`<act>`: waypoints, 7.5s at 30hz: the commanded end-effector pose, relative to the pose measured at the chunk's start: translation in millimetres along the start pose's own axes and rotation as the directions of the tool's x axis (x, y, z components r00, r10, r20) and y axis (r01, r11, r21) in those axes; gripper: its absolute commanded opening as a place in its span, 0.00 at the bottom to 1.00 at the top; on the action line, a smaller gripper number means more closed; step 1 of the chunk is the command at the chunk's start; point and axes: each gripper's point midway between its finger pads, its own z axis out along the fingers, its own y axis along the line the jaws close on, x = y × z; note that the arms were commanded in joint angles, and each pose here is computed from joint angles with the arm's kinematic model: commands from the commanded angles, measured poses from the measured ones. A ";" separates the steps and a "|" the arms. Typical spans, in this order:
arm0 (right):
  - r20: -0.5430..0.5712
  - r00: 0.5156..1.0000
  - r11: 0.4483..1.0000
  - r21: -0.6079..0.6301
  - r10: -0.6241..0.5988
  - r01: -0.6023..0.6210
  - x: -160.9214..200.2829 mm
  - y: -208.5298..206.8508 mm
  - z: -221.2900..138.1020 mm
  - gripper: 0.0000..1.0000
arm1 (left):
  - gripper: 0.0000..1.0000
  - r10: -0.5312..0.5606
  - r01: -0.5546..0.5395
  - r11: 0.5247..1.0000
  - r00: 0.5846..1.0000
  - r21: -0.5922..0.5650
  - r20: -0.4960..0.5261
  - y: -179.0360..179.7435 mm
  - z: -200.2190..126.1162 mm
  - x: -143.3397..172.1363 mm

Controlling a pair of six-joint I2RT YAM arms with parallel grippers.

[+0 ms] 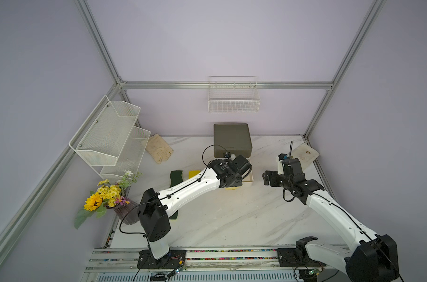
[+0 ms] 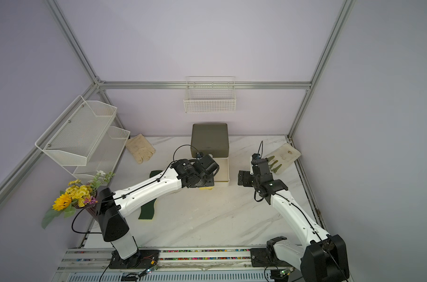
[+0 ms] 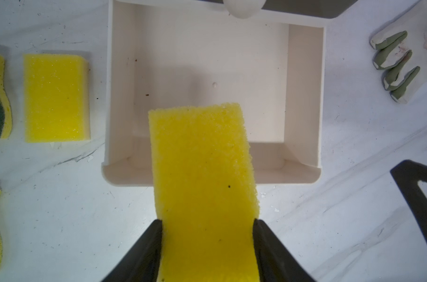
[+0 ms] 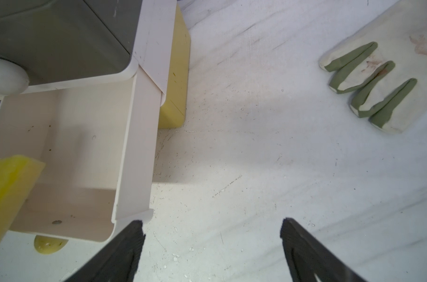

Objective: Take the sponge out of the drawer
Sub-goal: Pick up the sponge from the drawer, then place the sponge at the center of the board, then close the drawer in the storage box.

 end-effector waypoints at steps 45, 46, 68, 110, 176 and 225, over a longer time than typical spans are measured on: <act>-0.034 0.999 1.000 -0.019 0.009 -0.010 4.4 2.9 16.4 0.92 | 0.61 -0.035 0.036 0.998 0.999 -0.043 0.023 177.7 50.5 108.5; -0.034 0.999 1.000 -0.019 0.010 -0.011 4.1 2.9 16.6 0.92 | 0.61 -0.035 0.035 0.998 0.999 -0.048 0.012 179.1 53.6 111.4; -0.041 0.999 1.000 -0.017 0.013 -0.014 6.0 2.5 18.6 0.92 | 1.00 -0.008 0.004 0.992 1.000 0.127 0.029 131.9 0.2 68.9; -0.048 0.999 1.000 -0.013 0.017 -0.017 9.1 1.1 18.9 0.92 | 1.00 0.093 -0.073 0.989 0.983 0.129 -0.156 101.7 61.5 141.7; -0.160 0.985 0.971 -0.237 -0.066 0.027 47.5 77.5 -13.5 0.89 | 1.00 0.052 -0.095 0.966 0.983 0.241 0.176 89.1 12.2 30.3; -0.052 0.995 0.992 -0.106 -0.081 0.075 -3.8 92.4 81.7 0.90 | 1.00 0.007 -0.050 0.983 0.972 0.178 0.235 83.8 85.3 -59.0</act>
